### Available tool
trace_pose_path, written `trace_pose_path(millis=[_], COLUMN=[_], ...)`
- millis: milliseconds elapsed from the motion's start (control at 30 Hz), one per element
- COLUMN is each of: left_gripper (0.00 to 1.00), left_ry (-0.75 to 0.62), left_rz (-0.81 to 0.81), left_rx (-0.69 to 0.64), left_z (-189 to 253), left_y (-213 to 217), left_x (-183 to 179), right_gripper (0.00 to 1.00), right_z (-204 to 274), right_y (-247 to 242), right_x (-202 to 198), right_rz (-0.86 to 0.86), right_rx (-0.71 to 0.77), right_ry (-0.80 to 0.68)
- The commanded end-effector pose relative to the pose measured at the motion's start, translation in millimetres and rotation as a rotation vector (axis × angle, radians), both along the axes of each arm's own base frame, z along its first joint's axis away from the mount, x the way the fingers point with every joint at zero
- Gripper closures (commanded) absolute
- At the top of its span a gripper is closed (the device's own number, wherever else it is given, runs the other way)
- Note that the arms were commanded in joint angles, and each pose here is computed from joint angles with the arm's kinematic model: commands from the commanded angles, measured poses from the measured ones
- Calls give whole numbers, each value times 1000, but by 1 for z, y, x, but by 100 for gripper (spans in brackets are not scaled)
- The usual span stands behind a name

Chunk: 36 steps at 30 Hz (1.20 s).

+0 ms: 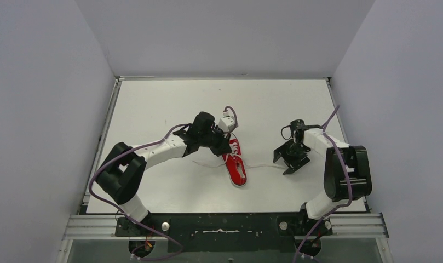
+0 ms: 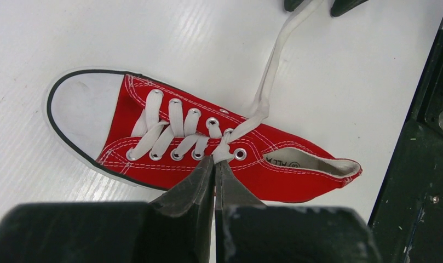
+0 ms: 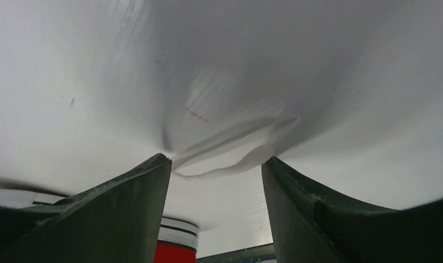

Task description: Tie the shoes

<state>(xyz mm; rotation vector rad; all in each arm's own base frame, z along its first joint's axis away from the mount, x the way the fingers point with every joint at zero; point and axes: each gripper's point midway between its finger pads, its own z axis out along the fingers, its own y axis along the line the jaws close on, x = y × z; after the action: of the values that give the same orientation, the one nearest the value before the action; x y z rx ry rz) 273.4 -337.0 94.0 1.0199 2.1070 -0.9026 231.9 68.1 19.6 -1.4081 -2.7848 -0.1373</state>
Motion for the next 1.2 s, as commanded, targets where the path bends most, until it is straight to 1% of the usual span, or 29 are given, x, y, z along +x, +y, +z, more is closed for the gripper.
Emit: trace_pose_path(millis=[0, 33, 100, 133, 167, 233, 267, 300, 333, 400, 433, 500, 567, 667, 800, 900, 1000, 1067, 1100, 1133, 1167], left_gripper=[100, 100, 100, 100, 100, 100, 100, 100, 100, 100, 100, 100, 100, 100, 100, 100, 100, 100, 100, 100, 100], left_ry=[-142, -145, -163, -171, -183, -206, -215, -219, -221, -232, -240, -251, -259, -256, -296, -331, -370, -399, -408, -422, -427], left_rz=[-87, -98, -116, -126, -134, -155, -166, -176, -186, -200, -201, -204, -205, -209, -192, -176, -172, -186, -194, -204, -214], left_rx=[-78, -80, -83, -82, -83, -89, -96, -104, -111, -123, -130, -137, -134, -117, -135, -145, -165, -186, -201, -213, -223], left_z=[31, 31, 33, 32, 32, 33, 34, 34, 35, 35, 35, 35, 33, 30, 30, 27, 26, 26, 26, 26, 25], left_y=[-14, -14, -14, -14, -14, -15, -17, -18, -20, -22, -23, -23, -22, -19, -13, -9, -6, -6, -7, -8, -10], left_x=[4, 2, 1, 1, 1, 1, 1, 1, 0, 0, 0, 0, 1, -2, -5, -5, -6, -10, -11, -12, -13], right_gripper=[39, 40, 51, 58, 68, 94, 100, 100, 100, 100, 100, 100, 100, 100, 100, 100, 100, 100, 100, 99, 98], right_z=[-8, -10, -13, -12, -11, -2, 5, 15, 32, 61, 76, 102, 130, 146, 156, 144, 124, 105, 95, 89, 78], right_y=[-16, -19, -22, -23, -24, -19, -13, 0, 15, 48, 71, 119, 164, 220, 281, 310, 318, 314, 302, 298, 285], right_x=[25, 26, 27, 30, 35, 59, 76, 100, 131, 163, 172, 182, 183, 171, 150, 125, 96, 72, 53, 53, 40], right_rz=[-124, -127, -136, -137, -128, -50, 19, 98, 208, 416, 527, 689, 844, 969, 973, 972, 957, 961, 973, 1047, 1061], right_rx=[-67, -76, -77, -75, -74, -49, -18, 52, 123, 214, 278, 410, 519, 659, 899, 989, 1009, 1004, 974, 921, 869], right_ry=[-88, -93, -101, -113, -134, -218, -281, -373, -512, -664, -729, -816, -887, -921, -894, -760, -578, -401, -261, -259, -149])
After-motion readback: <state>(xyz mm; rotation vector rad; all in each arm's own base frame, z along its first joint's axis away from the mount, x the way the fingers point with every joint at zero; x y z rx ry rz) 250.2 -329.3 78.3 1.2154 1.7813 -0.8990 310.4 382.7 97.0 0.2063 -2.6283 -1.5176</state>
